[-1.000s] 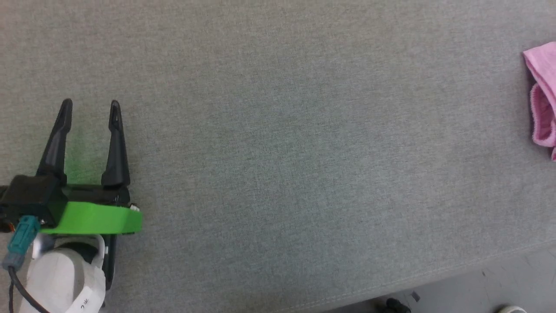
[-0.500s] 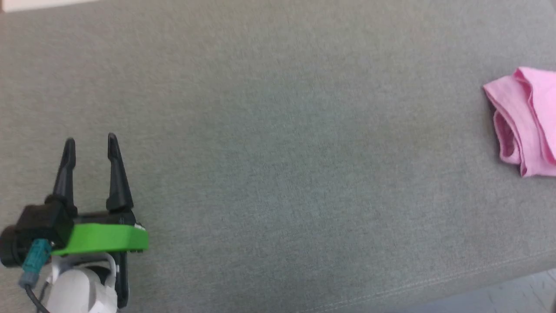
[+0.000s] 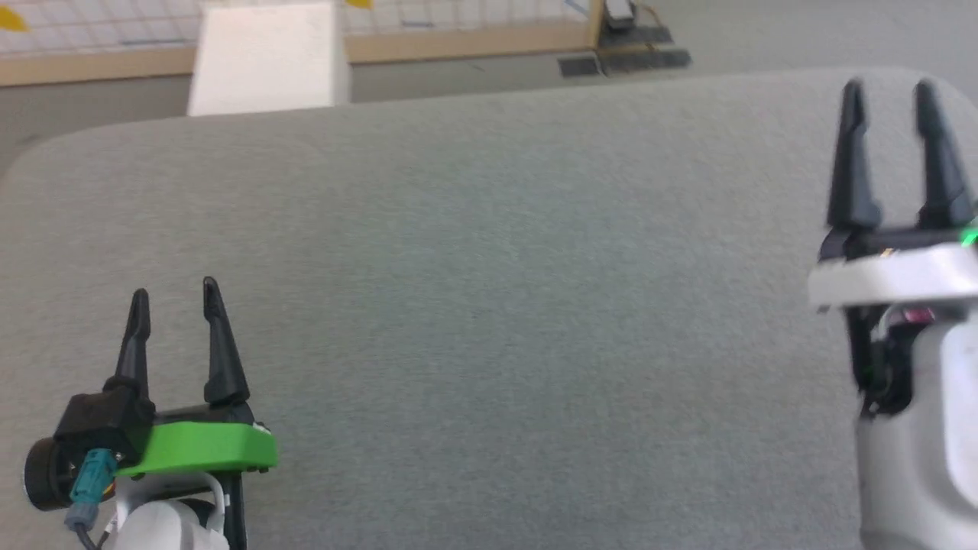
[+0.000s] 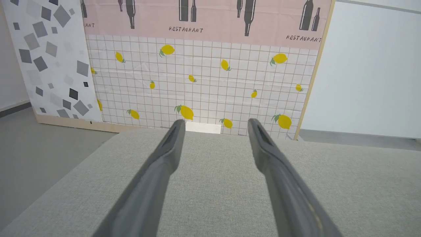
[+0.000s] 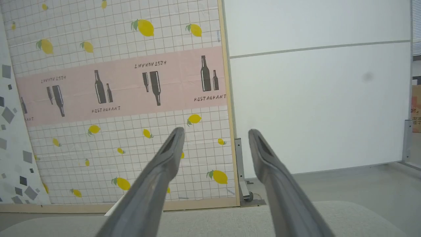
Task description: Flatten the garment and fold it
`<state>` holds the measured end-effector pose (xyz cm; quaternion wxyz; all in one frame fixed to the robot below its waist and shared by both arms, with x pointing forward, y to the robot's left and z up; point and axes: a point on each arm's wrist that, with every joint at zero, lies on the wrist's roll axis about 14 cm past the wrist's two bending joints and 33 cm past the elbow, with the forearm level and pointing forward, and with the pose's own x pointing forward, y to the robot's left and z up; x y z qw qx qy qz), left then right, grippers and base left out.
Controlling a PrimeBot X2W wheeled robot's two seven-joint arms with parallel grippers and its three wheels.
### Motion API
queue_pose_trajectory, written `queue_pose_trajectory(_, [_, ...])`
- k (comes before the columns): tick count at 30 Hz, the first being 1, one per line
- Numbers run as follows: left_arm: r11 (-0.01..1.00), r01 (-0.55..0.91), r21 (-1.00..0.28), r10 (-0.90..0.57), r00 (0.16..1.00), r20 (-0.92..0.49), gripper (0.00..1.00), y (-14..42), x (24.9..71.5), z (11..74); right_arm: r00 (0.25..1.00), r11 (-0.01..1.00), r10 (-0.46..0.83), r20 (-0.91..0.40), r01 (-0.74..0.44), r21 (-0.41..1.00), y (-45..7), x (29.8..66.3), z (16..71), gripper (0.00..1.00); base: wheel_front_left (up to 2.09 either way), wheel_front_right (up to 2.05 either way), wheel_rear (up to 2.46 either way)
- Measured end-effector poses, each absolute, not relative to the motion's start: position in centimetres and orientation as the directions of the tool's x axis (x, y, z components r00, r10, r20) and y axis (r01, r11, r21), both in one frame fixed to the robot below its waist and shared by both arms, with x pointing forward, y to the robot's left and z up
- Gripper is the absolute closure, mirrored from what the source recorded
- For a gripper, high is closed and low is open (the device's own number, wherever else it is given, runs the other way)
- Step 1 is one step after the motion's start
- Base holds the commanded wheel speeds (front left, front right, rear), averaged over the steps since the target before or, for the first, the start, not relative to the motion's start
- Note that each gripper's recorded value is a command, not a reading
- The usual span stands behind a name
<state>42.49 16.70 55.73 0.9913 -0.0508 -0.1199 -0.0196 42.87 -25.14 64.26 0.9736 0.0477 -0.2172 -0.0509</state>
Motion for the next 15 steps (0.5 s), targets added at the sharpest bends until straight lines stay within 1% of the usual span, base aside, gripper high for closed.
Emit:
queue_pose_trajectory(4, [0.996,0.022,-0.082,-0.001,0.969,0.249,0.00,17.7,41.0,56.3,0.917,0.988,-0.048,0.396,-0.015,0.156,-21.8,42.2,62.6,0.00,0.00,0.00,0.00])
queue_pose_trajectory(6, [0.998,0.027,-0.061,-0.012,0.971,0.237,0.00,17.5,40.4,56.1,0.929,0.986,-0.023,0.370,-0.040,0.162,-20.7,41.8,61.3,0.00,0.00,0.00,0.00])
queue_pose_trajectory(10, [0.999,0.031,-0.041,-0.022,0.978,0.205,0.00,17.2,39.6,55.3,0.952,0.984,0.001,0.305,-0.055,0.168,-19.7,40.9,58.6,0.00,0.00,0.00,0.00])
queue_pose_trajectory(15, [1.000,0.024,-0.012,-0.022,0.988,0.155,0.00,17.1,39.4,53.7,0.969,0.988,0.025,0.245,-0.061,0.141,-18.9,40.1,56.4,0.00,0.00,0.00,0.00])
